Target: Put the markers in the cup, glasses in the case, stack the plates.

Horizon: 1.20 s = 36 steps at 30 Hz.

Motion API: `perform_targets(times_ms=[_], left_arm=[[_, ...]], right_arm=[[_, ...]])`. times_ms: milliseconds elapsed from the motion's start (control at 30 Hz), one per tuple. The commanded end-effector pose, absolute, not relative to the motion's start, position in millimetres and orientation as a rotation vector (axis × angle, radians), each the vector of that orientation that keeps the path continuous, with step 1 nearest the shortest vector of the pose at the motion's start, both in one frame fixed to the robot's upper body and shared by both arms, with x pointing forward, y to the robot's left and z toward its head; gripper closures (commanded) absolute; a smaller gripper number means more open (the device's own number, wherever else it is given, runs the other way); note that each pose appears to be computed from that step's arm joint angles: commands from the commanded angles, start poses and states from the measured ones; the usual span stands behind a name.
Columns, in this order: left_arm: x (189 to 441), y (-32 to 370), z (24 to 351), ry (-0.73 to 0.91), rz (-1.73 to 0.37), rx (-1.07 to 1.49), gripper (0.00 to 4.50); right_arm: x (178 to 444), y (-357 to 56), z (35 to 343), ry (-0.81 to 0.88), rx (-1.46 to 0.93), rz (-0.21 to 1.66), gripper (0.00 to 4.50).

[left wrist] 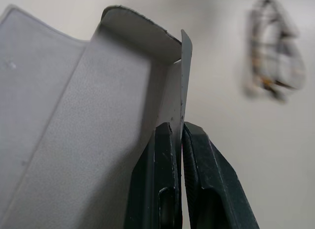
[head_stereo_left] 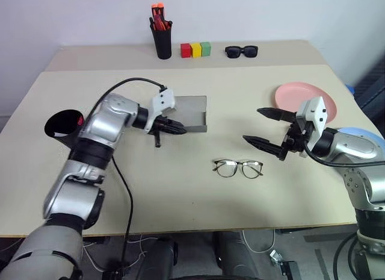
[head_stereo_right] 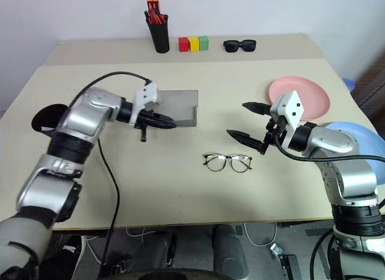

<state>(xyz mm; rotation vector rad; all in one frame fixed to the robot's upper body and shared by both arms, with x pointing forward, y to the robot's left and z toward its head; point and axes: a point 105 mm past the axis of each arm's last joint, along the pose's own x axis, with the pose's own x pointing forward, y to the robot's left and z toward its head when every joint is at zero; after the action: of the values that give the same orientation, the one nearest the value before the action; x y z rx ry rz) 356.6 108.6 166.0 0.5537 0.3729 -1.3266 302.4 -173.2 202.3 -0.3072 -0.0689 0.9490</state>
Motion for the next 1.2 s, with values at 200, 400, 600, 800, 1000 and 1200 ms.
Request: perform_targets(times_ms=[200,400,600,800,1000,1200], left_arm=[[325,96,146,0.373,-1.307,0.504,4.41],[325,88,141,0.294,-1.28,0.557,4.41],[334,87,137,0.264,-1.261,0.599,4.11],[342,79,149,0.208,-1.231,0.524,1.57],[333,93,182,0.147,-1.269,0.339,0.18],[309,127,220,0.06,-1.294,0.188,0.18]], right_arm=[[300,-171,211,-0.113,-0.327,0.961,0.0],[301,-167,212,-0.123,-0.317,0.962,0.0],[304,-166,214,-0.127,-0.317,0.965,0.0],[302,-165,213,-0.127,-0.323,0.978,0.0],[288,-164,190,-0.006,-0.451,1.05,0.0],[288,-154,158,0.123,-0.64,1.064,0.0]])
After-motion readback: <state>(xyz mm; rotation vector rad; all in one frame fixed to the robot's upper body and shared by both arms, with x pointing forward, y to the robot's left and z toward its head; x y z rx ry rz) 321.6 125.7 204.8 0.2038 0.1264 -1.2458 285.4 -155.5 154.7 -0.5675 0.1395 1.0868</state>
